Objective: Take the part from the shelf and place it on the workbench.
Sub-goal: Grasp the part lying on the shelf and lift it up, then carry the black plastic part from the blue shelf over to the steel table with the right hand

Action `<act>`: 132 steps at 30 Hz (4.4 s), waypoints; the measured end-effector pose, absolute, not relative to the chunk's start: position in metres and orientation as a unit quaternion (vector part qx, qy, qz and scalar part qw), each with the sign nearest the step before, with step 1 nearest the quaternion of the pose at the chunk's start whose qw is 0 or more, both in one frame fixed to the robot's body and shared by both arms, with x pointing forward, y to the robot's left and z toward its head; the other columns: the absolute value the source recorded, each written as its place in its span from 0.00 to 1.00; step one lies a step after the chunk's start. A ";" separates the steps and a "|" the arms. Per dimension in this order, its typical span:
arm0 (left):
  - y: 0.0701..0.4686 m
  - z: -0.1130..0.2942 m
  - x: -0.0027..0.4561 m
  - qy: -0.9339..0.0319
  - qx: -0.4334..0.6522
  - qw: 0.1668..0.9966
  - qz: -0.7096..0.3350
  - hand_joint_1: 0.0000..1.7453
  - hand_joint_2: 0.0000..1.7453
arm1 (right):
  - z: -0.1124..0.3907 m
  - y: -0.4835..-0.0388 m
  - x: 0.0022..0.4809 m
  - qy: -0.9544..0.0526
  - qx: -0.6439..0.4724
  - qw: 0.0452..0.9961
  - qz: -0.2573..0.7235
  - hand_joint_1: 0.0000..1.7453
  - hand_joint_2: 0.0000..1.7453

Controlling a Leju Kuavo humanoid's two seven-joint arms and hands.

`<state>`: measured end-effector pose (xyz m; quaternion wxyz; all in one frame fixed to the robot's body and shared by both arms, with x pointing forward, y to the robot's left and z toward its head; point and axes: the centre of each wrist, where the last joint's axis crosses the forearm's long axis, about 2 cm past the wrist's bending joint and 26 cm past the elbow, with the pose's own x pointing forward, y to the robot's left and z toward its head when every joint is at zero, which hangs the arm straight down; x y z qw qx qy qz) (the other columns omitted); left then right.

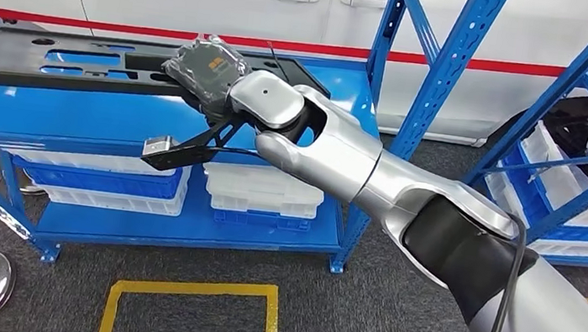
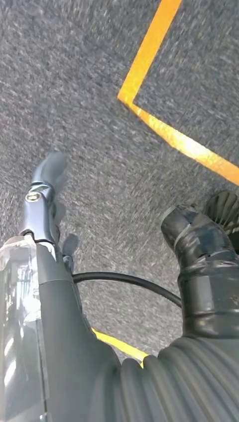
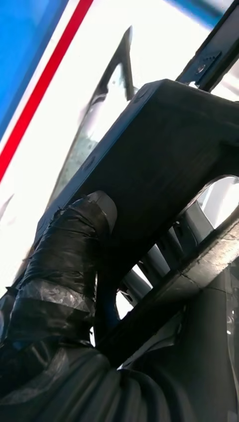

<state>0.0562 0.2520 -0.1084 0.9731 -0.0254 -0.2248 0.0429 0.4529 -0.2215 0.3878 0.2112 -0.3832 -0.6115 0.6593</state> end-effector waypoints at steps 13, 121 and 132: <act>0.252 -0.108 0.056 -0.223 -0.026 0.973 0.043 0.00 1.00 | 0.384 -0.223 0.452 -0.616 -0.376 0.215 0.658 1.00 1.00; 0.273 -0.110 0.051 -0.214 -0.014 0.976 0.044 0.00 1.00 | 0.404 -0.220 0.444 -0.639 -0.345 0.225 0.649 1.00 1.00; 0.274 -0.110 0.054 -0.222 -0.013 0.974 0.043 0.00 1.00 | 0.422 -0.221 0.447 -0.577 -0.380 0.205 0.694 1.00 1.00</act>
